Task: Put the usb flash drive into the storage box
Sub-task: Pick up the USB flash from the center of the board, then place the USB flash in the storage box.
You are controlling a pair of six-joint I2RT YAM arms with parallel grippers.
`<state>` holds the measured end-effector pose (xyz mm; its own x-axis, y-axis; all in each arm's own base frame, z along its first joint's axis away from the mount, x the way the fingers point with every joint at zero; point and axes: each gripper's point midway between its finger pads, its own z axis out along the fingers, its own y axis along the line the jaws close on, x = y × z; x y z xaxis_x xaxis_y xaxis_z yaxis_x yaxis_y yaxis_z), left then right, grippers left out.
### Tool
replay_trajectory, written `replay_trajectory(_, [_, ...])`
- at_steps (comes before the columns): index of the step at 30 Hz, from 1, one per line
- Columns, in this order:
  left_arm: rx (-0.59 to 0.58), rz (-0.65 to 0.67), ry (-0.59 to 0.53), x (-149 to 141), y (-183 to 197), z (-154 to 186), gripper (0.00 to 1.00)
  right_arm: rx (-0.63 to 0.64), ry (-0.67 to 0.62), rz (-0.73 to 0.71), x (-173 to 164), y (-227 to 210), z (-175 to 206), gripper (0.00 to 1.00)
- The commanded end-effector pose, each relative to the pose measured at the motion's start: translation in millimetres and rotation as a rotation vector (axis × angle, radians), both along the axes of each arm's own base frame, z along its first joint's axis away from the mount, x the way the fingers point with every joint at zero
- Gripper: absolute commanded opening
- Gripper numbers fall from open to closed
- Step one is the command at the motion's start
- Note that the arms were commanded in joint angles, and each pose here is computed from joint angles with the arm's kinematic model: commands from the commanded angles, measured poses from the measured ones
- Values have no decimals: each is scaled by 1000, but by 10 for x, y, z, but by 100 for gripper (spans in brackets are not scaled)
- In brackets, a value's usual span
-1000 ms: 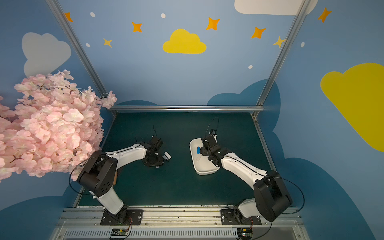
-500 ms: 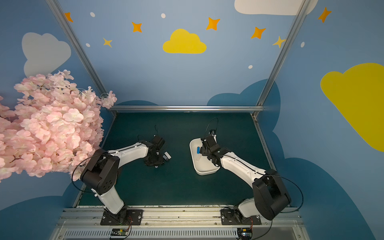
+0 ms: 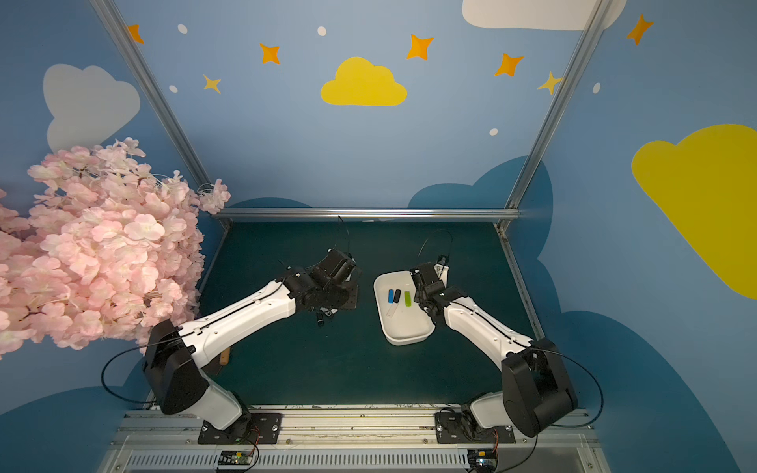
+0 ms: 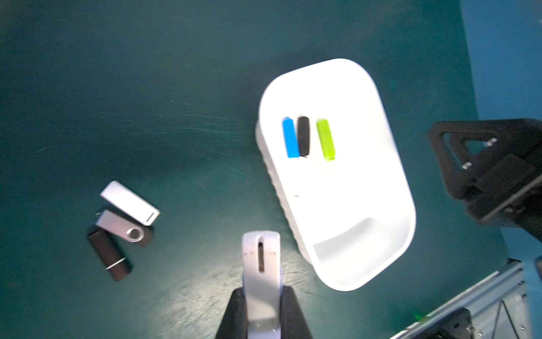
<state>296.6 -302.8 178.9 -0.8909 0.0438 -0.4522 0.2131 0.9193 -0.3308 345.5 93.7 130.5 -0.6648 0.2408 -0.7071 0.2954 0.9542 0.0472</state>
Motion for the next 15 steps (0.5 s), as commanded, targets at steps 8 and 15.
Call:
replay_trajectory(8, [34,-108,74,100,-1031,-379,11,82,-117,-179,-203,-436,110,39])
replay_trajectory(15, [132,-144,119,220,-1230,-747,11,140,-98,-179,-198,-421,51,39])
